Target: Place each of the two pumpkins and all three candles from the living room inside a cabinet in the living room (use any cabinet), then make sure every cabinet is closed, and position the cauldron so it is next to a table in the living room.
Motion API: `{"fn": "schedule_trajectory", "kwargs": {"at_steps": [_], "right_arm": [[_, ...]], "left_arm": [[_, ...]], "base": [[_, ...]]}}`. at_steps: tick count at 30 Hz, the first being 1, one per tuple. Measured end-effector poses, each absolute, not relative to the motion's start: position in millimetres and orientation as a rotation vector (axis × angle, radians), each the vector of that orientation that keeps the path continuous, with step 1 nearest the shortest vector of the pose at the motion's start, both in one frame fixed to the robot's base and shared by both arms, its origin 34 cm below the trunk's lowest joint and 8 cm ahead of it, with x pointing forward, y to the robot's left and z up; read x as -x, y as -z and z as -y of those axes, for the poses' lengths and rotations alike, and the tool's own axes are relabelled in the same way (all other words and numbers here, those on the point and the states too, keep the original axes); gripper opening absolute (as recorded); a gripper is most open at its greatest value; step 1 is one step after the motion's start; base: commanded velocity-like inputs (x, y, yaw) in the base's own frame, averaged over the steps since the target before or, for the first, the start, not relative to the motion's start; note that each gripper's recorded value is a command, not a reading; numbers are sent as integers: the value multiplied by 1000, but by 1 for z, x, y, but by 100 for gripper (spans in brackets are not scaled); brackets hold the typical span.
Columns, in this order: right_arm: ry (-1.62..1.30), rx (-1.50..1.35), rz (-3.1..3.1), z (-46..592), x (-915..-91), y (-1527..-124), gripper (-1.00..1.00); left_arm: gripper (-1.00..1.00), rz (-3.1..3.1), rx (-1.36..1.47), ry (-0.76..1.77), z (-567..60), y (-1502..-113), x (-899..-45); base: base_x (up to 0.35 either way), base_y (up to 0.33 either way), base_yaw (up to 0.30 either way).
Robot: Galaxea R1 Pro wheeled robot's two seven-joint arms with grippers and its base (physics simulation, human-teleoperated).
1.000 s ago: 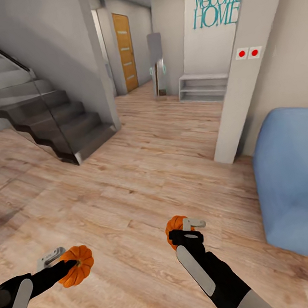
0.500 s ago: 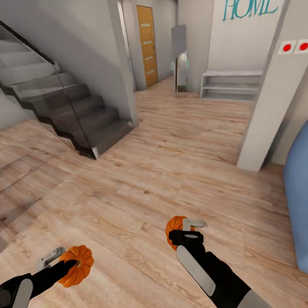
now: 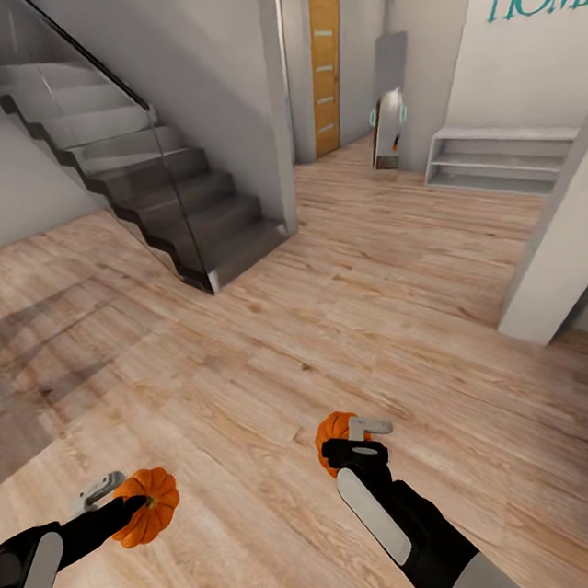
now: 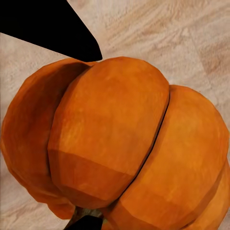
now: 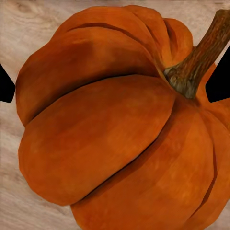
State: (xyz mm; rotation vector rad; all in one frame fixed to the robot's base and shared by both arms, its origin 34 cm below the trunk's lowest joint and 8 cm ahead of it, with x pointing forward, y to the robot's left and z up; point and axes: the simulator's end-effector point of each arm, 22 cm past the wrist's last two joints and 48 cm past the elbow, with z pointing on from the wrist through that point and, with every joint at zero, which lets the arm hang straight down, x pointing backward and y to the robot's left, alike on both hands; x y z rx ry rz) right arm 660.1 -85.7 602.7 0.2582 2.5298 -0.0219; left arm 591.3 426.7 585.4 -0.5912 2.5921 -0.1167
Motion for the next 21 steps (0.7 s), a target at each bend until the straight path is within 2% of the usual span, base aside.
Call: {"fn": "schedule_trajectory", "kwargs": {"at_steps": [21], "right_arm": [[22, -221, -2549, 78, -655, -592, -100]], "left_arm": [[-100, -2614, 593, 108, -427, -575, -587]], "base": [[0, 0, 242]]}}
